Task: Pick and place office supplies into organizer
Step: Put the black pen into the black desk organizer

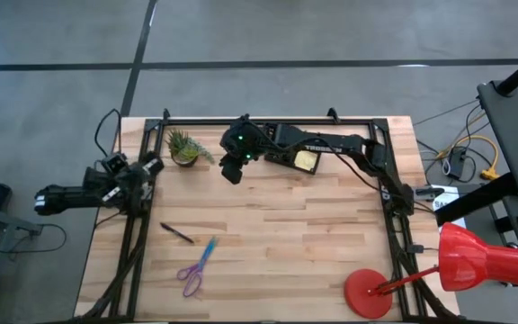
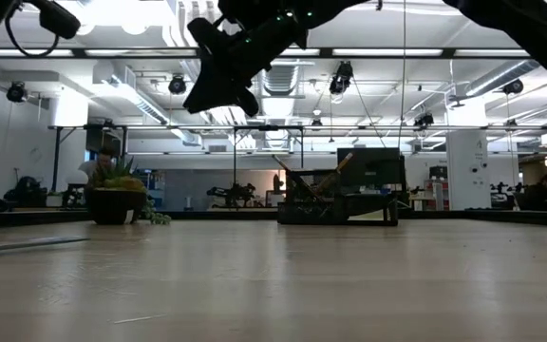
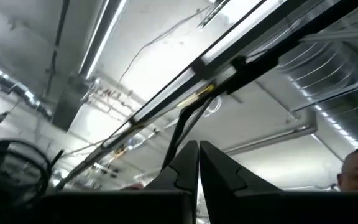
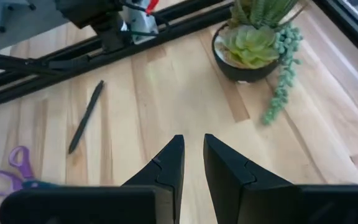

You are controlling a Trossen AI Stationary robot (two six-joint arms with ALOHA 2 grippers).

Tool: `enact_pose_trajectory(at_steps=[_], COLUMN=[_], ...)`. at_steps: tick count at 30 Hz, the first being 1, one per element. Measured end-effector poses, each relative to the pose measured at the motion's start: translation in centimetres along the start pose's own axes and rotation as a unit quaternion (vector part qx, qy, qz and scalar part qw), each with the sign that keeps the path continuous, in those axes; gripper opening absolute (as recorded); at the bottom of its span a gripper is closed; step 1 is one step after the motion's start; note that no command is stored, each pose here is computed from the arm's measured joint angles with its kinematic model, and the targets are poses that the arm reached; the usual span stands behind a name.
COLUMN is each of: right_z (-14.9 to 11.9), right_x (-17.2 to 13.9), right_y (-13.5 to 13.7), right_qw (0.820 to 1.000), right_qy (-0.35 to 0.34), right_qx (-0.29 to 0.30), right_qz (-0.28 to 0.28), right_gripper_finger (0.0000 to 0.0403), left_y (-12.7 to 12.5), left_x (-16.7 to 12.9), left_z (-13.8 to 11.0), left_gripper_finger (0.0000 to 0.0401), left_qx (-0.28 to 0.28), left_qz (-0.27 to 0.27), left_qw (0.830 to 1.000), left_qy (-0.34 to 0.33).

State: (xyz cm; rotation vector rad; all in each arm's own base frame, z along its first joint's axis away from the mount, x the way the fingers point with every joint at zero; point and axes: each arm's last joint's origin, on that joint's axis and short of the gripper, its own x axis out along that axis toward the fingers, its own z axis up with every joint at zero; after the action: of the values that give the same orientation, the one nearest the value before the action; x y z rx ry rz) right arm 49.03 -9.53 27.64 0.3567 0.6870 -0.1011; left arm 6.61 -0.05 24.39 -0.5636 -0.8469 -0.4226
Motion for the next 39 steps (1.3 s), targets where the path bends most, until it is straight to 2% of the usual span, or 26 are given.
enact_pose_trajectory(at_steps=[3, 6, 8, 12, 15, 19, 23, 25, 27, 30, 32, 34, 39], right_z=[-0.2, -0.3, -0.4, -0.4, -0.6, -1.3, -2.6, -3.3, -3.9, -4.3, -4.3, -4.6, -6.2], right_x=[0.1, 0.2, 0.3, 0.3, 0.4, 1.1, 3.3, 4.4, 5.4, 6.7, 7.6, 8.5, 11.6], right_y=[0.6, 1.3, 1.4, 1.5, 2.1, 3.0, 3.2, 3.8, 4.6, 5.5, 5.8, 6.2, 8.5], right_qw=[1.0, 1.0, 1.0, 1.0, 1.0, 0.999, 0.999, 0.999, 0.998, 0.998, 0.999, 0.999, 0.995], right_qy=[0.002, 0.004, 0.004, 0.003, 0.005, 0.017, 0.039, 0.043, 0.047, 0.036, 0.024, 0.024, 0.028], right_qx=[-0.004, -0.009, -0.011, -0.013, -0.017, -0.019, 0.016, 0.015, 0.007, -0.004, -0.013, -0.03, -0.079], right_qz=[0.005, 0.011, 0.012, 0.011, 0.016, 0.023, 0.023, 0.027, 0.034, 0.046, 0.04, 0.039, 0.045], right_gripper_finger=[0.0052, 0.0052, 0.0052, 0.0052, 0.0052, 0.0052, 0.0052, 0.0052, 0.0052, 0.0052, 0.0052, 0.0052, 0.0052], left_y=[-0.1, -0.3, -0.6, -0.7, -0.3, -0.4, -1.2, -1.2, -1.0, -1.1, -1.5, -2.2, -3.9], left_x=[0.0, 0.2, 0.7, 1.3, 1.3, 1.4, 2.0, 2.5, 2.9, 2.9, 2.8, 3.0, 3.4], left_z=[0.1, 0.7, 1.4, 1.7, 1.2, 1.5, 2.5, 2.7, 2.5, 2.6, 3.0, 3.9, 5.7], left_gripper_finger=[0.0, 0.0, 0.0, 0.0, 0.0, 0.0, 0.0, 0.0, 0.0, 0.0, 0.0, 0.0, 0.0], left_qx=[0.027, 0.014, 0.024, 0.105, 0.14, 0.194, 0.251, 0.256, 0.247, 0.233, 0.226, 0.223, 0.229], left_qz=[-0.005, 0.012, 0.023, 0.038, 0.06, 0.067, 0.064, 0.084, 0.121, 0.185, 0.21, 0.211, 0.175], left_qw=[1.0, 0.999, 0.997, 0.993, 0.988, 0.978, 0.965, 0.963, 0.958, 0.93, 0.912, 0.91, 0.92], left_qy=[-0.007, -0.044, -0.065, -0.049, -0.018, -0.036, -0.04, -0.001, 0.076, 0.215, 0.271, 0.28, 0.266])
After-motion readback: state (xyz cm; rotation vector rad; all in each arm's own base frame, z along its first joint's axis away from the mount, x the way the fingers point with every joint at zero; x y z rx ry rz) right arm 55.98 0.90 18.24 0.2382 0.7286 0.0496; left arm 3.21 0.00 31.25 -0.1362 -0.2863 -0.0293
